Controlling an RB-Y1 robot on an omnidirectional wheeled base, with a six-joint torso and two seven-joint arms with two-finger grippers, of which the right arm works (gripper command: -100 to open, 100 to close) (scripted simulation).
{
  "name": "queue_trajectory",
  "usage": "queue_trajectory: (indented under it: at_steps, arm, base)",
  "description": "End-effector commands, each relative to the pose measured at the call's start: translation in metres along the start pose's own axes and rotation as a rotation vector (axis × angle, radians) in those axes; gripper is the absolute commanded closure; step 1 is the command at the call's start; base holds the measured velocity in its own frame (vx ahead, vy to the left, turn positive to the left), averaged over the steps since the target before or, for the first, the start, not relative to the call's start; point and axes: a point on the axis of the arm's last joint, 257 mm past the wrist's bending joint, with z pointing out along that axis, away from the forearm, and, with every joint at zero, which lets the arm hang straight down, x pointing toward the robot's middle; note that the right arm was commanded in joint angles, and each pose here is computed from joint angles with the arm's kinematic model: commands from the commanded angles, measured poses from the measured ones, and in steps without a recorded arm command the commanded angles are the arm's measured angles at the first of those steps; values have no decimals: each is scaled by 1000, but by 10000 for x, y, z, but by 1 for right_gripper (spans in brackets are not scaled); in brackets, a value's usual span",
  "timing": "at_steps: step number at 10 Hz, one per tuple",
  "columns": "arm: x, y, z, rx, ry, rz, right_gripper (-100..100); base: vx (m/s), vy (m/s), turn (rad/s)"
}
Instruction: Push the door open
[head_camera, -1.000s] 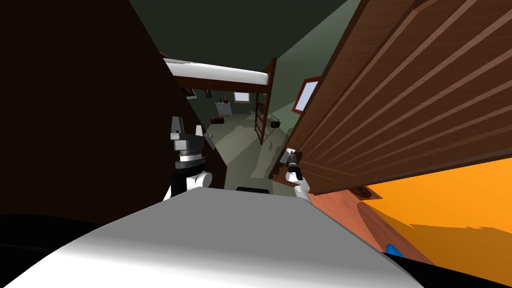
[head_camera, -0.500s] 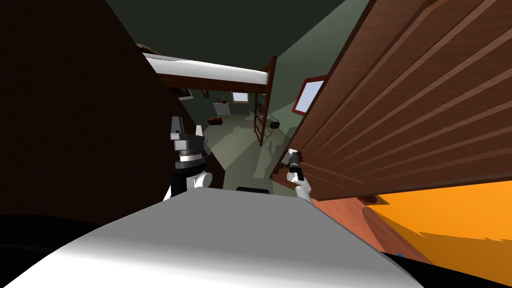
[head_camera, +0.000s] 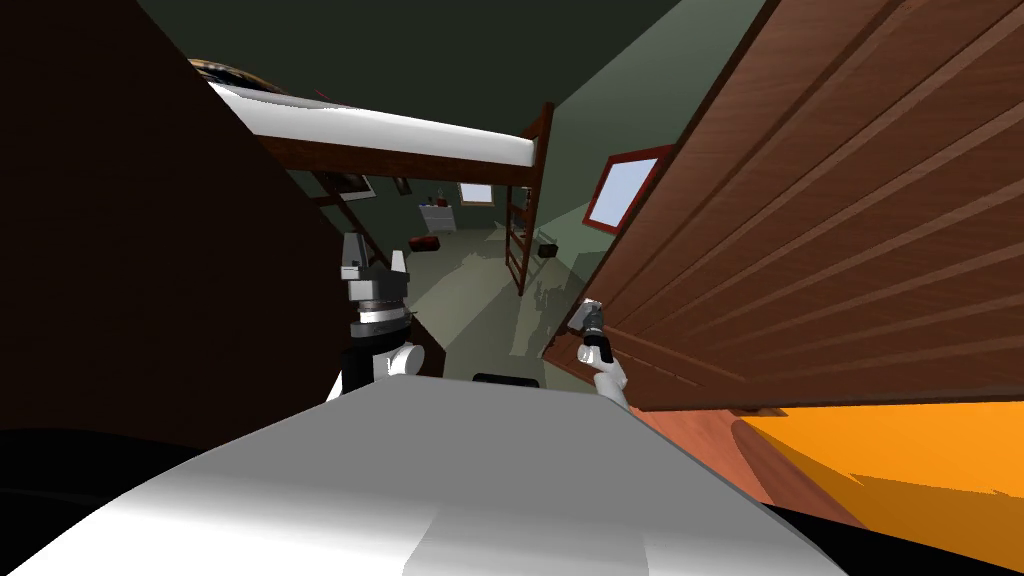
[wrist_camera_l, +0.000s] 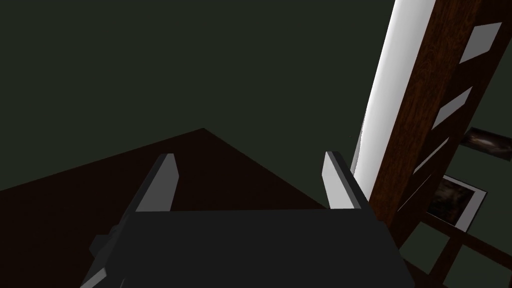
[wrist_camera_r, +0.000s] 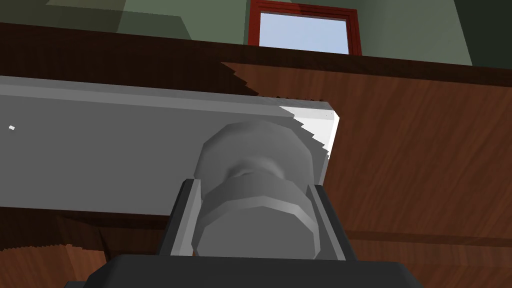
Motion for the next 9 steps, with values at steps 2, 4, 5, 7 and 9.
queue_trajectory:
  at_steps: [2,4,5,7,9]
  arm:
    - [-249,37,9,-8,-46,-5,100]
    - [-402,37,4,-8,-76,-5,100]
    - [-478,36,0,-8,-91,-5,100]
    - [-627,36,-11,-8,-121,-4,100]
    - [-767,35,-25,-7,-148,-3,100]
  base:
    - [199,52,-83]
    - [209,33,-63]
    - [203,55,-67]
    - [199,55,-69]
    - [192,46,-83]
